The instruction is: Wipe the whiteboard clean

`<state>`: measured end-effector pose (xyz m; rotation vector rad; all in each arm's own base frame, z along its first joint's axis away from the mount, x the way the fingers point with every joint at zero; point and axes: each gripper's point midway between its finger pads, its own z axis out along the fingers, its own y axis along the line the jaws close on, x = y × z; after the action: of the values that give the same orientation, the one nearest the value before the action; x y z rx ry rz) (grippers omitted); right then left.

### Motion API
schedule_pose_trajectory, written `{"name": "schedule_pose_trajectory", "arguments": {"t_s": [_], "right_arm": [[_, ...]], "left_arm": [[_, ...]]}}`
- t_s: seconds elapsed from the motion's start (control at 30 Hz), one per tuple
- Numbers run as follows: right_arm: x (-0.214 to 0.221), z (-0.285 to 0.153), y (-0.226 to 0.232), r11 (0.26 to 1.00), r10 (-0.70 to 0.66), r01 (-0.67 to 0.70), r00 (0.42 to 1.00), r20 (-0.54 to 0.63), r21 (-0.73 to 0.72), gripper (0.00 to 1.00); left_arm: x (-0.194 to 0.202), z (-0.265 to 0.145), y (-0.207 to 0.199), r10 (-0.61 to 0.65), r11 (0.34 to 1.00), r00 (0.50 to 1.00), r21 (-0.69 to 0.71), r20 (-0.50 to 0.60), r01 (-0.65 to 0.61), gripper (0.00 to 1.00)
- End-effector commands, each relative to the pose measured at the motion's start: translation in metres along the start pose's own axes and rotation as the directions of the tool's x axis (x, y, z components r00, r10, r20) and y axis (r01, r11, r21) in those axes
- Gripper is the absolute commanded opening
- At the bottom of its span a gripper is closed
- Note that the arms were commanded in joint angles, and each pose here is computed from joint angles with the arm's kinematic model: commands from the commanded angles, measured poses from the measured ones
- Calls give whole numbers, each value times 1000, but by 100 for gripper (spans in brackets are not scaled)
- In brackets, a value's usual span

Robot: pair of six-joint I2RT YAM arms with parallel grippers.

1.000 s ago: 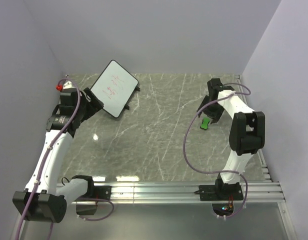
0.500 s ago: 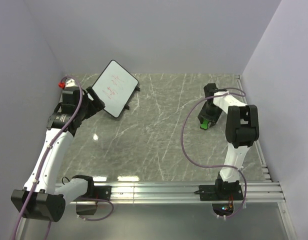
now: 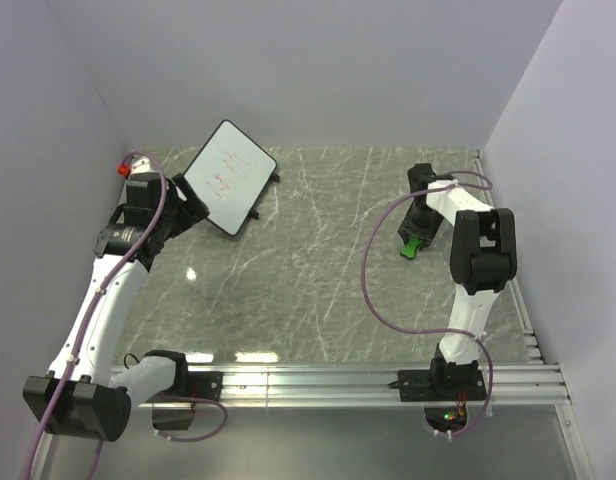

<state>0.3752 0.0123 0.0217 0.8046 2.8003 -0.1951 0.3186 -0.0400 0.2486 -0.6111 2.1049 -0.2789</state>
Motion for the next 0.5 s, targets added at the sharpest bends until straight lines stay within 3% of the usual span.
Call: {"name": "schedule_pose_trajectory", "arguments": {"t_s": [0.0, 0.27, 0.47], "right_arm": [[-15, -21, 0, 1000, -20, 20, 998, 57, 3, 54], [-10, -17, -2, 999, -40, 40, 998, 41, 19, 50], [-3, -13, 5, 998, -56, 56, 998, 17, -2, 29]], "left_arm": [[-7, 0, -3, 14, 1000, 999, 12, 30, -14, 84], [-7, 3, 0, 7, 1000, 1000, 3, 31, -7, 84], [-5, -1, 1, 11, 1000, 1000, 16, 26, -12, 84]]}}
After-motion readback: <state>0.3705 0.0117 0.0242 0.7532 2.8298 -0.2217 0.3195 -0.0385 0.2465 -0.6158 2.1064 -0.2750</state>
